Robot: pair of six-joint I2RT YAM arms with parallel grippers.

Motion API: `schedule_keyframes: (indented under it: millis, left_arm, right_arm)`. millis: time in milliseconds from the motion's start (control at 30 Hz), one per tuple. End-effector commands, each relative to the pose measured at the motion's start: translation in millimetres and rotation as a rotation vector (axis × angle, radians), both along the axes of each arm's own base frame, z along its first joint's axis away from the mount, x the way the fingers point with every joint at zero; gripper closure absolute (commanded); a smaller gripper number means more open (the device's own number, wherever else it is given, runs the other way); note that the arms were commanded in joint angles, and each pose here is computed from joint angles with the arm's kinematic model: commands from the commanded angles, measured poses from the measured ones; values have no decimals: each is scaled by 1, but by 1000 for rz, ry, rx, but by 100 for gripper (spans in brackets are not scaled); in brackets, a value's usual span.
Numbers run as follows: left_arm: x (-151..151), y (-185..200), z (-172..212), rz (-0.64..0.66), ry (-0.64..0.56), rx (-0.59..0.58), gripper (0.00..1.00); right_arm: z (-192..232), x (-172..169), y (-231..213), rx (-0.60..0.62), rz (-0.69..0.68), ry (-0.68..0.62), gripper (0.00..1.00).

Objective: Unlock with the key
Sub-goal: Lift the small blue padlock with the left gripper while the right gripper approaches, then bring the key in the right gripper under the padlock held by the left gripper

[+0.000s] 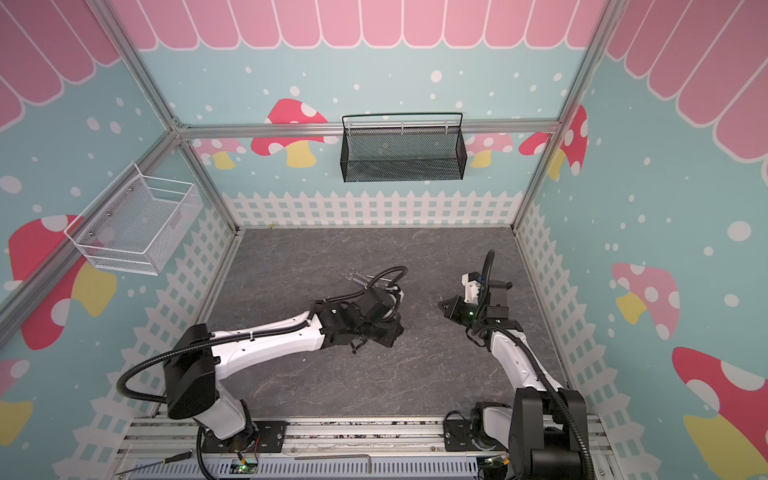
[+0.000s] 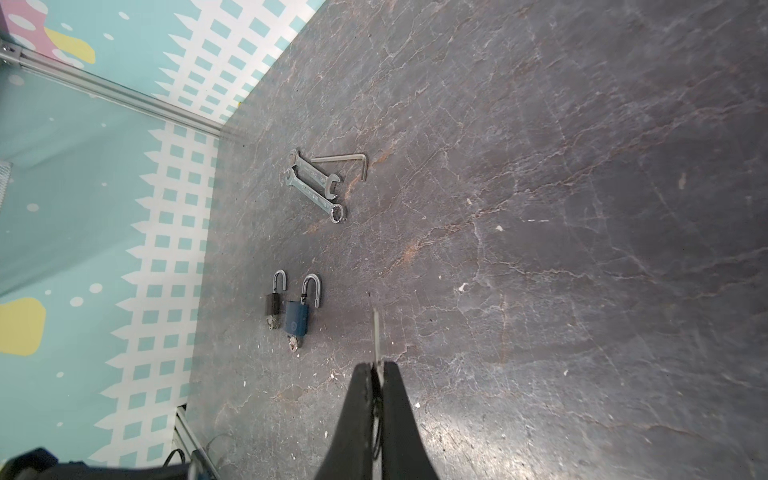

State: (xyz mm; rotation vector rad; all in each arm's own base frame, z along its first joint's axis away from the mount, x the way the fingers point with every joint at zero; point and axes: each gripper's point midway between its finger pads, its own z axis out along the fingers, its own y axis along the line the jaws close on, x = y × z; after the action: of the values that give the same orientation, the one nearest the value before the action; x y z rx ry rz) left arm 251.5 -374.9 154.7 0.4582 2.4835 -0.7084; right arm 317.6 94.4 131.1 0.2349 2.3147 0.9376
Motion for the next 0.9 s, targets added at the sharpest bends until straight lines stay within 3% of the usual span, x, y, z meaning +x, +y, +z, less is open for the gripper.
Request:
schedule_keyframes:
  millis: [0, 200, 333, 567, 867]
  left_arm:
    - [25, 4, 39, 231, 58, -300, 100]
    - [55, 42, 34, 550, 182, -508, 100]
    - [66, 54, 31, 663, 202, -585, 100]
    - [71, 49, 29, 692, 223, -631, 100]
    - [67, 63, 23, 798, 223, -637, 100]
  right_arm:
    - [6, -1, 12, -88, 35, -28, 100]
    - [10, -11, 61, -138, 167, -61, 100]
    - [15, -25, 93, -144, 259, -91, 100]
    - [23, -55, 143, -75, 390, -128, 100]
    - [23, -57, 158, -114, 326, -157, 100]
